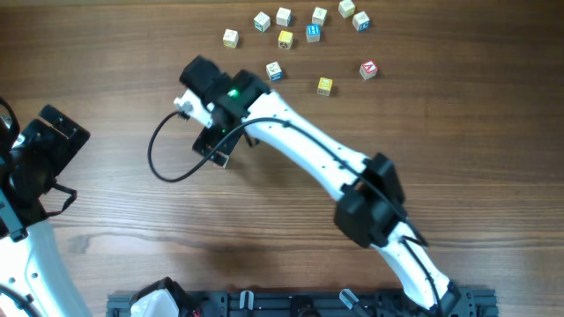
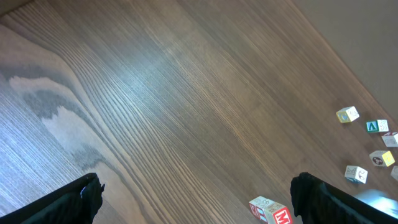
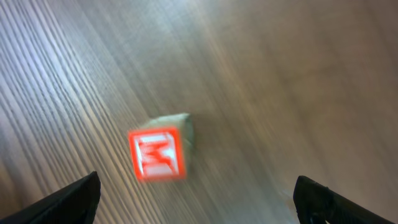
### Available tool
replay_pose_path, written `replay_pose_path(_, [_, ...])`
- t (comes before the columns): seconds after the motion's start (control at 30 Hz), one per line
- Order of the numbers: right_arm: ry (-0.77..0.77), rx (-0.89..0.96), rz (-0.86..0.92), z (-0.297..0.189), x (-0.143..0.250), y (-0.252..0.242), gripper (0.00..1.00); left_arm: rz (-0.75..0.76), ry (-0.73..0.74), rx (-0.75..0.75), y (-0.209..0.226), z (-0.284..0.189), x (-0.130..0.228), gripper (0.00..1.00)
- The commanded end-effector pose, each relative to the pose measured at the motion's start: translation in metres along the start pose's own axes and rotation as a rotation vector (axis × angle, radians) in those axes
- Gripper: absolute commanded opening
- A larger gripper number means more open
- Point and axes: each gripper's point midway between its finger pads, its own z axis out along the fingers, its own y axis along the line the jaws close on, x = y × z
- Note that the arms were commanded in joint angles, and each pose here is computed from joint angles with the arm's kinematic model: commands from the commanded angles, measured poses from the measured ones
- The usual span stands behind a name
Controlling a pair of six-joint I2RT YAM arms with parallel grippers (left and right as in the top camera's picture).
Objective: Form a tower
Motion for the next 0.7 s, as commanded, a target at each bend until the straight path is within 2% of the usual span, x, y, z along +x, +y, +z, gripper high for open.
replay_pose_path(0.0, [-0.174,0.154,0.095,-0.12,-0.005,-0.052,1.0,-0.012,-0.007,0.012,-0.001,-0.002,-0.003,1.0])
replay_pose_path(0.1, [-0.186,0.229,0.239,-0.175,0.032,-0.099,1.0,-0.011,-0.007,0.011,-0.001,-0.002,-0.003,1.0])
replay_pose_path(0.23, [-0.241,0.348,0.575,-0.271,0.117,-0.162,1.0,-0.012,-0.003,0.01,-0.001,-0.002,-0.002,1.0])
replay_pose_path(0.33, [-0.303,0.436,0.733,-0.333,0.171,-0.17,1.0,-0.01,0.022,0.004,0.001,-0.003,0.005,1.0])
replay_pose_path(0.43, [-0.409,0.501,0.781,-0.387,0.196,-0.145,1.0,0.011,0.007,0.042,-0.004,-0.013,0.008,1.0])
replay_pose_path(0.47, [-0.526,0.576,0.821,-0.434,0.217,-0.11,1.0,0.081,-0.037,0.114,-0.016,-0.032,0.012,1.0])
replay_pose_path(0.53, [-0.608,0.697,0.945,-0.473,0.259,-0.078,1.0,0.115,-0.098,0.176,-0.023,-0.058,0.019,1.0])
replay_pose_path(0.67, [-0.849,0.702,0.878,-0.518,0.295,0.002,1.0,0.202,-0.236,0.293,-0.021,-0.111,0.043,1.0])
